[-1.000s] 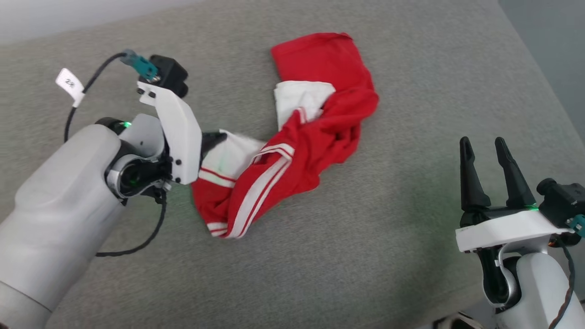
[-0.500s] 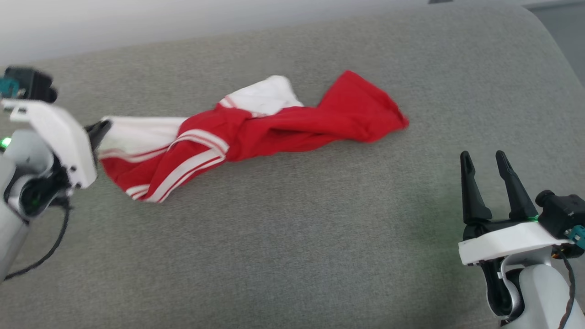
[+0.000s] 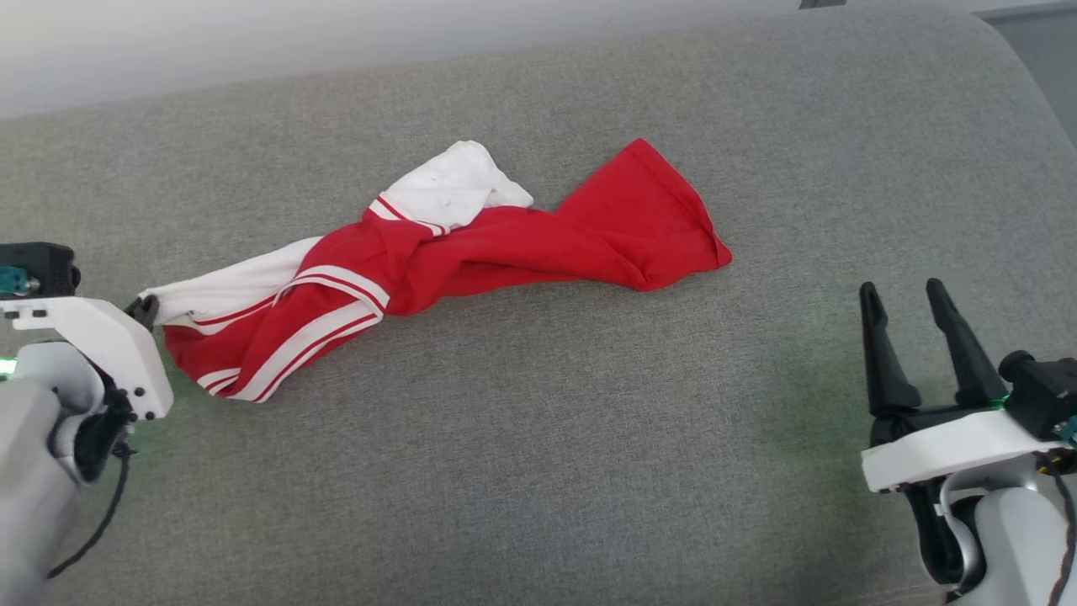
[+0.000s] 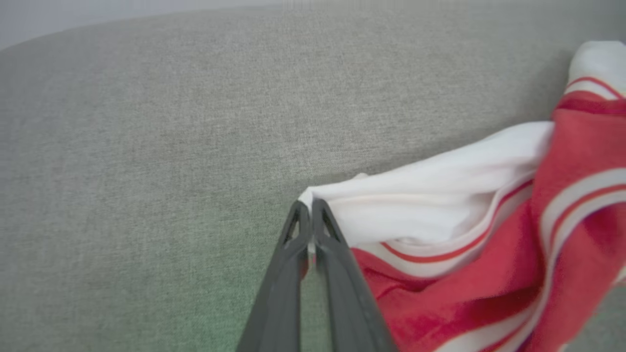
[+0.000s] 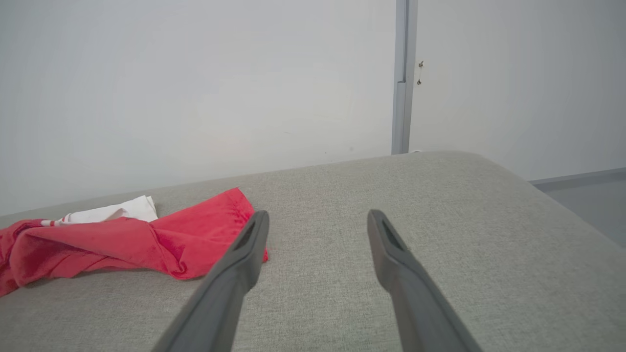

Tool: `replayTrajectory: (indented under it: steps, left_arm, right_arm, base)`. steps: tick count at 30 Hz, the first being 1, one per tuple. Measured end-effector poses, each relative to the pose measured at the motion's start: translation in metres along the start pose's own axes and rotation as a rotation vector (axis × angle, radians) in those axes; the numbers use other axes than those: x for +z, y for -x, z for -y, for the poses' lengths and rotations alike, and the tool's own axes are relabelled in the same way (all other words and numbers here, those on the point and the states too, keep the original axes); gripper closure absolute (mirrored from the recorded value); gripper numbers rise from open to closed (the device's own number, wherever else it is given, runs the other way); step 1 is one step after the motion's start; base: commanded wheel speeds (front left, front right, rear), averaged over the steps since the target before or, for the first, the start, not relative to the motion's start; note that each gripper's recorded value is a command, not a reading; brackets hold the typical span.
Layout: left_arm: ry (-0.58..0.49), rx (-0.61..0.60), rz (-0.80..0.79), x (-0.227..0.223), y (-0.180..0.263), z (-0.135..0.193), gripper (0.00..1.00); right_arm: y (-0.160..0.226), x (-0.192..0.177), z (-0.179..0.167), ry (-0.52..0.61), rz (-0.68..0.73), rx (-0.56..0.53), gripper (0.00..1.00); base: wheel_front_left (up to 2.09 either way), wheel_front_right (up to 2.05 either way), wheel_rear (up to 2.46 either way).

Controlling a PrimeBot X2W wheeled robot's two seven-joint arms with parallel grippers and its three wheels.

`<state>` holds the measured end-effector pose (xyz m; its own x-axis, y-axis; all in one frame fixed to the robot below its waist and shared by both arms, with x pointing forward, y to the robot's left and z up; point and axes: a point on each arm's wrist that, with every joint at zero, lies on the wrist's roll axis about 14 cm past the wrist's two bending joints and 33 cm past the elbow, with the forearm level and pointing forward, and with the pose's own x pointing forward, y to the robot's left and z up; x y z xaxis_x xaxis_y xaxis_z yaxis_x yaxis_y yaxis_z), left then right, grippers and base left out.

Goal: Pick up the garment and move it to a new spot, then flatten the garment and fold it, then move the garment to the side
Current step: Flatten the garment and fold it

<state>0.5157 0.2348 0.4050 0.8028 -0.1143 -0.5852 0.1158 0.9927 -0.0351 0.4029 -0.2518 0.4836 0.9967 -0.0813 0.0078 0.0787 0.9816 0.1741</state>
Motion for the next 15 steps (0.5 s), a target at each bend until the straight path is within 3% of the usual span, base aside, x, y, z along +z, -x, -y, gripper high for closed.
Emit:
replayTrajectory:
  steps: [1,9,15]
  left_arm:
    - [0.003,0.003,0.021,0.001,0.0,0.001,0.0]
    - [0.08,0.003,0.211,0.014,0.018,0.006,0.0]
    - [0.196,0.035,0.311,0.006,0.047,0.005,0.0]
  right_arm:
    - [0.0,0.001,0.001,0.008,0.001,0.003,0.0]
    - [-0.011,0.001,-0.016,0.084,-0.019,0.116,0.0]
    - [-0.03,-0.01,-0.062,0.143,-0.076,0.307,0.0]
  base:
    - [0.0,0.0,0.0]
    - [0.0,0.0,0.0]
    - [0.0,0.0,0.0]
